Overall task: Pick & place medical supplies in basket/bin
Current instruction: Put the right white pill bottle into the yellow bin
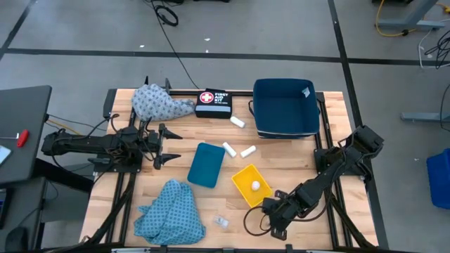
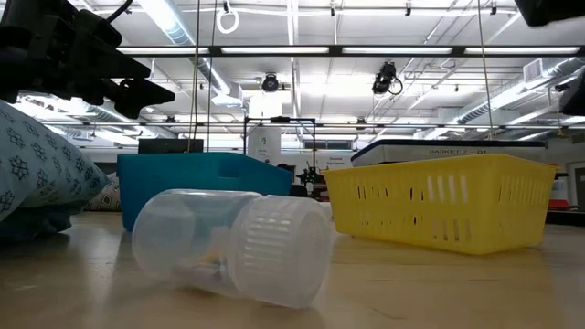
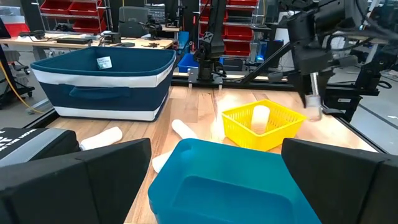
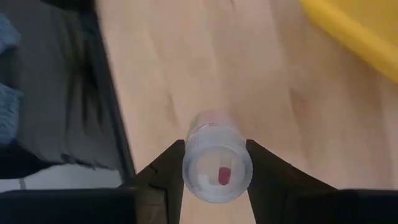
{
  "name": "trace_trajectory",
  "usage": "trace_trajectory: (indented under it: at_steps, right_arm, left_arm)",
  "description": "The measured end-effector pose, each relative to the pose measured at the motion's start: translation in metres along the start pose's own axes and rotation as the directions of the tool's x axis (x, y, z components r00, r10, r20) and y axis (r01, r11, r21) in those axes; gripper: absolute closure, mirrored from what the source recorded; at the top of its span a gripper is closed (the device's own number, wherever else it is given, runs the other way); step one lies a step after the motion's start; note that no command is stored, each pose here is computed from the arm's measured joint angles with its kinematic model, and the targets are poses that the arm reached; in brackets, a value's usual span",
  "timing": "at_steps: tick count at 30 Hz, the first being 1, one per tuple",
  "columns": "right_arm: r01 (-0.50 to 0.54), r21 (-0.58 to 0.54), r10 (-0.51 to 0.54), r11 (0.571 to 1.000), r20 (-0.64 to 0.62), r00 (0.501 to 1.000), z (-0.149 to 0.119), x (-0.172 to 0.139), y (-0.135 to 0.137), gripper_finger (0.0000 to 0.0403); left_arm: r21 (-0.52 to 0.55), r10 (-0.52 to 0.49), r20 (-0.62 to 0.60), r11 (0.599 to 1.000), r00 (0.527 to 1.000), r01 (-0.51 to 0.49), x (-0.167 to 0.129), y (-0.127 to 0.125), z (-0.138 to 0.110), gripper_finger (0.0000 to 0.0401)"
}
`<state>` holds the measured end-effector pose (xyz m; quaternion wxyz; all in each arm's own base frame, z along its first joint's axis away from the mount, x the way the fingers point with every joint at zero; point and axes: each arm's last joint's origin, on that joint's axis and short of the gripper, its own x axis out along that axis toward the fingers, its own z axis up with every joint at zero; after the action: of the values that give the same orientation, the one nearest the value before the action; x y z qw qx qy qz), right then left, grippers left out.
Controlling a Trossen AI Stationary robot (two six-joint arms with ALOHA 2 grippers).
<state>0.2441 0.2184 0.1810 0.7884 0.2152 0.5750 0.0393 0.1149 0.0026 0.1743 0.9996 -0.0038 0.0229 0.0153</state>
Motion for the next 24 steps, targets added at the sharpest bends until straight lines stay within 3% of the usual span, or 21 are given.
trace_trajectory:
  at_steps: [6,10,16,24]
  right_arm:
    - [-0.057,-0.141,0.086,0.988,0.203,0.976,0.012,-0.002,0.013,0.0269]
    - [0.015,-0.226,0.068,0.974,0.356,0.932,0.019,-0.004,0.017,0.0269]
    - [0.261,-0.213,-0.120,0.942,0.512,0.850,0.024,-0.006,0.008,0.0269]
    - [0.475,-0.128,-0.360,0.870,0.493,0.792,0.037,-0.007,-0.025,0.0269]
  left_arm:
    - [0.000,0.000,0.000,1.000,1.000,0.000,0.000,0.000,0.000,0.0035]
    - [0.000,0.000,0.000,1.000,1.000,0.000,0.000,0.000,0.000,0.0035]
    - [0.000,0.000,0.000,1.000,1.000,0.000,0.000,0.000,0.000,0.0035]
    - [0.000,0.000,0.001,1.000,1.000,0.000,0.000,0.000,0.000,0.0035]
